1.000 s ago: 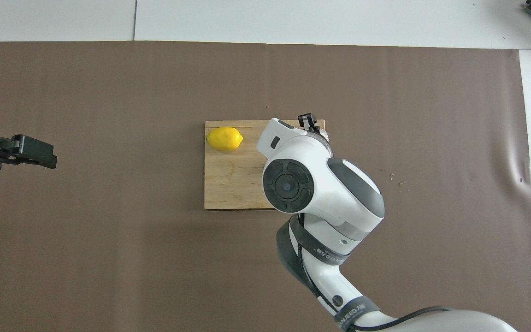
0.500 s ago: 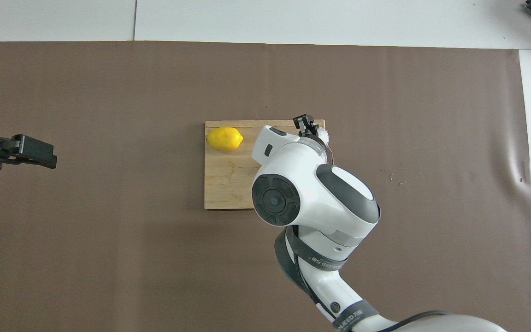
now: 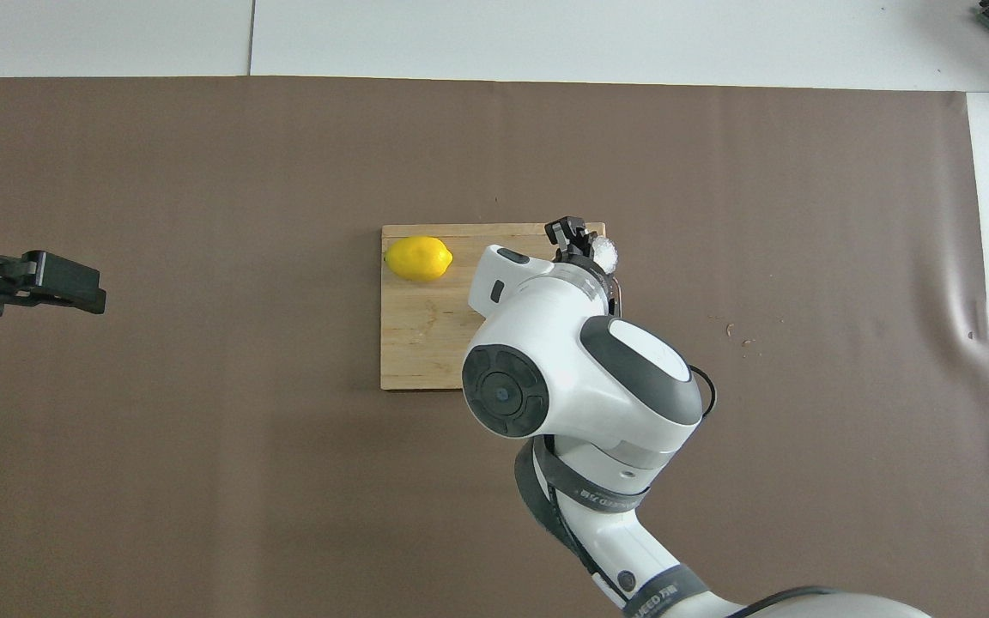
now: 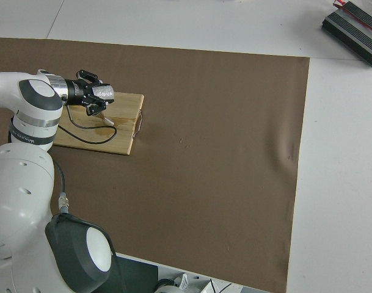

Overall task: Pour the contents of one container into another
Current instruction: 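Tilt the clear glass over the metal cup with the right gripper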

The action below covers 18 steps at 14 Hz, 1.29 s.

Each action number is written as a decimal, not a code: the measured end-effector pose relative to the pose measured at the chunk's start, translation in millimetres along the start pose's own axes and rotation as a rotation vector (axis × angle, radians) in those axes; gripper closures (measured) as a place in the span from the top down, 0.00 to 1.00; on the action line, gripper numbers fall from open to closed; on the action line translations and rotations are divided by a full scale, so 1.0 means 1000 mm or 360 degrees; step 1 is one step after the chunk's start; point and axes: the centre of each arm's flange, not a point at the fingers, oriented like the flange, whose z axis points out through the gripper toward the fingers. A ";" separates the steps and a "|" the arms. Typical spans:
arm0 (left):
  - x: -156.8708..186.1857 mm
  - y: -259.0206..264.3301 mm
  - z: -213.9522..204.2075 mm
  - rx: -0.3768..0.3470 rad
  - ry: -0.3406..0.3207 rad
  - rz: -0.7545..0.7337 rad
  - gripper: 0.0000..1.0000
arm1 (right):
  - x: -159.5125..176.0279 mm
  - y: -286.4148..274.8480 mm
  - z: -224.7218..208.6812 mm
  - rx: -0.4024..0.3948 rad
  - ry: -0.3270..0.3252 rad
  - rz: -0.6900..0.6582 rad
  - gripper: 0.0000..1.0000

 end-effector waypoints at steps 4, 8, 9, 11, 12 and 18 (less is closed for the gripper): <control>0.000 0.000 0.000 0.0000 0.0000 0.0000 1.00 | 0.001 -0.001 0.000 -0.0002 -0.0002 -0.0008 0.50; 0.000 0.000 0.000 0.0000 0.0000 0.0000 1.00 | 0.004 -0.002 -0.003 -0.0011 0.0006 -0.0014 0.50; 0.000 0.000 0.000 0.0000 0.0000 0.0000 1.00 | 0.004 -0.001 -0.004 -0.0013 0.0008 -0.0015 0.50; 0.000 0.000 0.000 0.0000 0.0000 0.0000 1.00 | 0.005 -0.001 -0.005 -0.0017 0.0010 -0.0016 0.50; 0.000 0.000 0.000 0.0000 0.0000 0.0000 1.00 | 0.006 -0.001 -0.006 -0.0020 0.0011 -0.0017 0.50; 0.000 0.000 0.000 0.0000 0.0000 0.0000 1.00 | 0.009 -0.002 -0.009 -0.0027 0.0017 -0.0020 0.50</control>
